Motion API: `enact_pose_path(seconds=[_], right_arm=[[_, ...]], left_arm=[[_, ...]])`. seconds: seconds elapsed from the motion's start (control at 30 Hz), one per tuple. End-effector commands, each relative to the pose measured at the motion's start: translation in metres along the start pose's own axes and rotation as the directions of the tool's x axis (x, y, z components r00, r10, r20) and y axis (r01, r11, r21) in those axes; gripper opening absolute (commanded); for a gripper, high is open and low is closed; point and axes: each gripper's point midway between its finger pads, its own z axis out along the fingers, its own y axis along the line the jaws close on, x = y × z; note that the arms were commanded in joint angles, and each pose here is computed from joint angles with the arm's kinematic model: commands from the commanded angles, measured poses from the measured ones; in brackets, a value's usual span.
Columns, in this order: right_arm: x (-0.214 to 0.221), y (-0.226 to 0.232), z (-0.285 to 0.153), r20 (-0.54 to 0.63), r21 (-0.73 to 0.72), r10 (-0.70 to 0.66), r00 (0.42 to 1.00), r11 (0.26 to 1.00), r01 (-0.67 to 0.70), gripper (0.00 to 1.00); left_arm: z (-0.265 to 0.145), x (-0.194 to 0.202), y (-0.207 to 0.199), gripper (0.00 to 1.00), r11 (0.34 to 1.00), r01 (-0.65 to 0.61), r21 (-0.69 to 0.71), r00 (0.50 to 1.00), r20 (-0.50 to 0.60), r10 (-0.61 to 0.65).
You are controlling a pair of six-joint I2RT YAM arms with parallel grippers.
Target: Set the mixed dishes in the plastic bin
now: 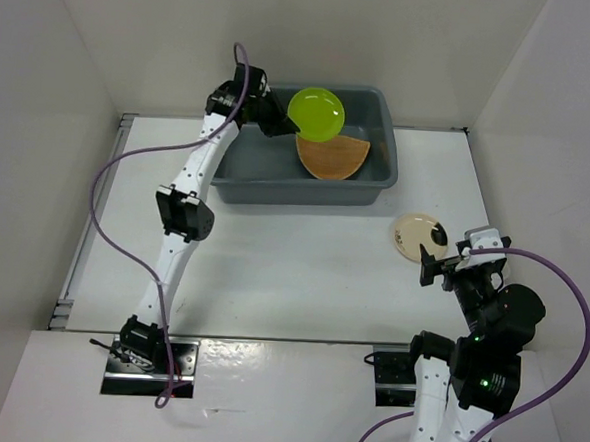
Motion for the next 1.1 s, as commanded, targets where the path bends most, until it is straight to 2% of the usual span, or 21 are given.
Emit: enact_pose_path(seconds=[0.0,0.17,0.3,0.63,0.7,0.73,0.8,0.97,1.0,1.07], right_arm=[[-0.01,-0.005,0.0,0.043,0.027,-0.021,0.999,0.999,0.02,0.98],[-0.009,-0.006,0.002,0.035,0.024,-0.017,0.999,1.0,0.016,0.98],[-0.009,-0.006,0.002,0.035,0.024,-0.017,0.999,1.0,0.016,0.98],[-0.007,-0.007,0.004,0.035,0.024,-0.017,0.999,1.0,0.016,0.98],[-0.007,-0.008,0.003,0.032,0.033,-0.017,0.999,0.999,0.016,0.98],[-0.007,-0.008,0.003,0.032,0.033,-0.017,0.999,0.999,0.016,0.98],[-0.005,-0.008,0.006,0.024,0.03,-0.002,1.0,1.0,0.001,0.98],[-0.004,-0.009,0.008,0.016,0.028,0.002,1.0,1.0,-0.003,0.98],[-0.004,-0.009,0.008,0.016,0.028,0.002,1.0,1.0,-0.003,0.98],[-0.004,-0.009,0.008,0.016,0.028,0.002,1.0,1.0,-0.003,0.98]], left_arm=[[-0.002,0.013,0.008,0.0,0.999,0.036,-0.031,0.999,-0.04,-0.037],[0.035,0.042,0.027,0.0,0.998,0.043,-0.037,0.99,-0.132,-0.048],[0.053,0.052,0.04,0.0,0.997,0.055,-0.054,0.986,-0.153,-0.063],[0.099,0.069,0.064,0.0,0.987,0.161,0.005,0.96,-0.233,-0.155],[0.099,0.069,0.061,0.04,0.987,0.158,0.019,0.96,-0.237,-0.149],[0.102,0.071,0.066,0.1,0.987,0.162,0.012,0.958,-0.241,-0.154],[0.103,0.07,0.067,0.15,0.987,0.16,0.006,0.96,-0.232,-0.155],[0.097,0.06,0.055,0.43,0.992,0.121,0.035,0.974,-0.195,-0.112],[0.093,0.056,0.049,0.61,0.993,0.102,0.054,0.979,-0.185,-0.09],[0.08,0.045,0.028,0.8,0.993,0.077,0.086,0.988,-0.144,-0.064]])
